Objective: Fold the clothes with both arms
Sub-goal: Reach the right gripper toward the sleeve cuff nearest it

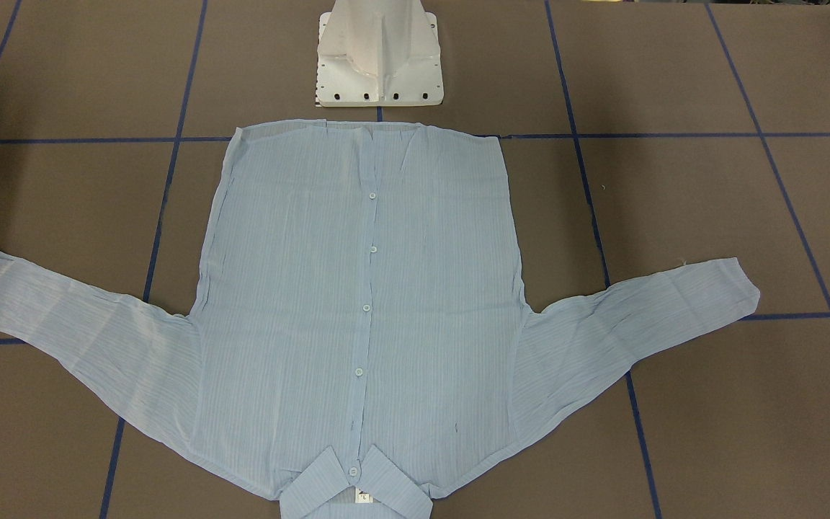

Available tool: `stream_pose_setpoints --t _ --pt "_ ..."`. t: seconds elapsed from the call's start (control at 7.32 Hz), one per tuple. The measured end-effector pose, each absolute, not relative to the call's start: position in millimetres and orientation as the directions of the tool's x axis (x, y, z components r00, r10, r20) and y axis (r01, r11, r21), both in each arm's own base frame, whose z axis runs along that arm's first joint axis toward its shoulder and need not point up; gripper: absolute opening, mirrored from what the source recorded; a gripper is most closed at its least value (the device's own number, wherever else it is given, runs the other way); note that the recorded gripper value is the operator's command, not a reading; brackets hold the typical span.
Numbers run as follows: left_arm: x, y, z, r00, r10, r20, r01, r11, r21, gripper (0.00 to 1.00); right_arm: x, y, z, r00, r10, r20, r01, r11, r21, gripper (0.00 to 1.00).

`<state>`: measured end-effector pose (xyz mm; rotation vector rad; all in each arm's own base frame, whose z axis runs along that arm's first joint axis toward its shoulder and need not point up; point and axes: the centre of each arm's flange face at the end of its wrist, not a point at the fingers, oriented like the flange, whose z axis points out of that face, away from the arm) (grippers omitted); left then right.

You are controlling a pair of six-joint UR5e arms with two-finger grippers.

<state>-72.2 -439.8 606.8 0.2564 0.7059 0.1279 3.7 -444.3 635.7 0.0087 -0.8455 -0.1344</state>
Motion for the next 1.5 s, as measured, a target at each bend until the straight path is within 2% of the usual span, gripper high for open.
stream_pose_setpoints --t 0.41,0.82,0.96,1.5 --pt "-71.0 -441.4 604.7 0.752 0.227 -0.619 -0.035 0.951 0.307 1.00 -45.5 -464.0 616.5 0.678 -0.073 0.731 0.076 0.997 0.029 0.94" --pt "-70.3 -442.7 601.9 0.751 0.244 -0.614 -0.034 0.942 0.333 1.00 -78.7 -484.0 623.1 0.696 0.090 0.712 -0.033 0.995 -0.093 0.90" --pt "-70.3 -443.1 600.9 0.751 0.246 -0.613 -0.031 0.940 0.339 1.00 -85.1 -500.3 628.7 0.698 0.134 0.704 -0.060 0.990 -0.129 0.84" --pt "-70.4 -446.6 595.5 0.751 0.255 -0.609 -0.029 0.935 0.355 1.00 -93.2 -529.5 668.9 0.699 0.169 0.695 -0.107 0.985 -0.132 0.83"
